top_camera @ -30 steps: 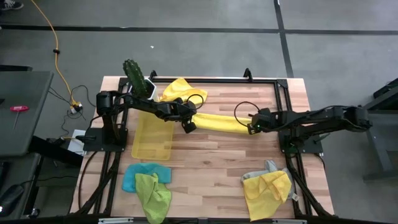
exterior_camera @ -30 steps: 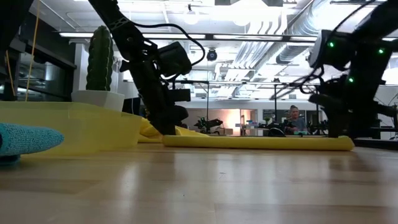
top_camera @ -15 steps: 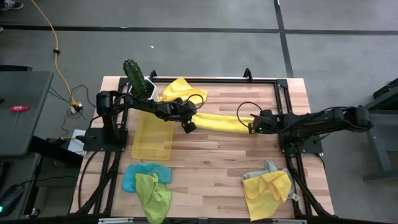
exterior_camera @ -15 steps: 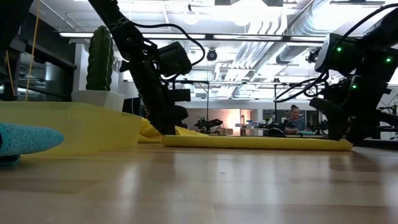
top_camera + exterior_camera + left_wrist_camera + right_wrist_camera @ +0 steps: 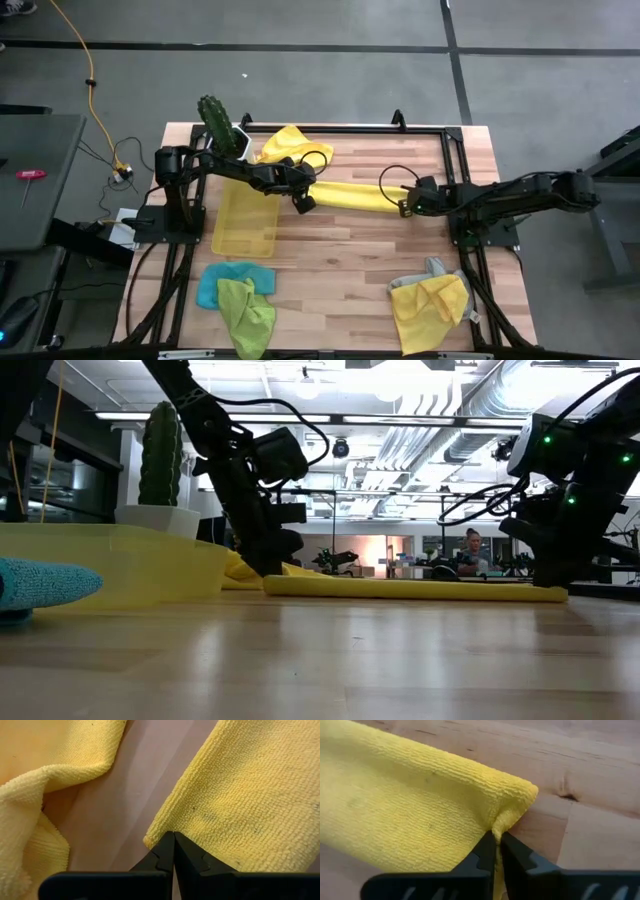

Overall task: Fold microfiber towels
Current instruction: Fold the top right yellow microfiber towel

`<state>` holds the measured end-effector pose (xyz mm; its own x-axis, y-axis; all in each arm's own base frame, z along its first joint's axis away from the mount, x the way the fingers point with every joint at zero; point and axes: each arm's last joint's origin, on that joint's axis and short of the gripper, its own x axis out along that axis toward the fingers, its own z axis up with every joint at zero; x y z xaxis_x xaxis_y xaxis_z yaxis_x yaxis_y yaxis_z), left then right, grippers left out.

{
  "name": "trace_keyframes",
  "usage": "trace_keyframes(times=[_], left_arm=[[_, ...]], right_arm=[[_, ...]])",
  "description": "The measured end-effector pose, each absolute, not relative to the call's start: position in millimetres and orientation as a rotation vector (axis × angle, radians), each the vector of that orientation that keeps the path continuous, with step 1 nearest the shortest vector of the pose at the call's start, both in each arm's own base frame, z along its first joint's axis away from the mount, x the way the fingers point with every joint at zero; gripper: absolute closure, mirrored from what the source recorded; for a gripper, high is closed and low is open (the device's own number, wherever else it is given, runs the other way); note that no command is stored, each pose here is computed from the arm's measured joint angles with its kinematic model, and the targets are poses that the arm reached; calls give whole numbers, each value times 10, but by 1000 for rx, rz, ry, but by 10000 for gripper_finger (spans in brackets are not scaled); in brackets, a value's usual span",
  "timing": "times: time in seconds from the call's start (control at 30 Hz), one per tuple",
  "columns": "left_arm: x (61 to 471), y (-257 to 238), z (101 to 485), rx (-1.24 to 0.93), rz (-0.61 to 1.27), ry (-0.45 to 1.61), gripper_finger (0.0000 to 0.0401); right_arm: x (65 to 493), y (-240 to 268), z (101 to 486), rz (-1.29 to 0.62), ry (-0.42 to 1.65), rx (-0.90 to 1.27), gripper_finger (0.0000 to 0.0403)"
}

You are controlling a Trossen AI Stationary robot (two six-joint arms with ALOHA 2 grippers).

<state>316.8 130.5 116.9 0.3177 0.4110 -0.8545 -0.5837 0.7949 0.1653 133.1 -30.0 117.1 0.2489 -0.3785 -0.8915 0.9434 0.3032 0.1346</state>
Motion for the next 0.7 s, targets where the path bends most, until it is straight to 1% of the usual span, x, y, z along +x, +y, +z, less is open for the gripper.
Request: trace_keyframes(times=[0.23,0.37,0.7], left_arm=[[3267,1297,1245,-173,631,1037,401],[3329,1257,1293,-141,618,1022,401],[3407,1111,1389,54,637,1027,401]], right_arm=[[1350,-306,1352,-1051,962,715,400],[1370,-324,1547,-1098,999,633,401],[1383,-363,2172,-1201,1057,445,402]])
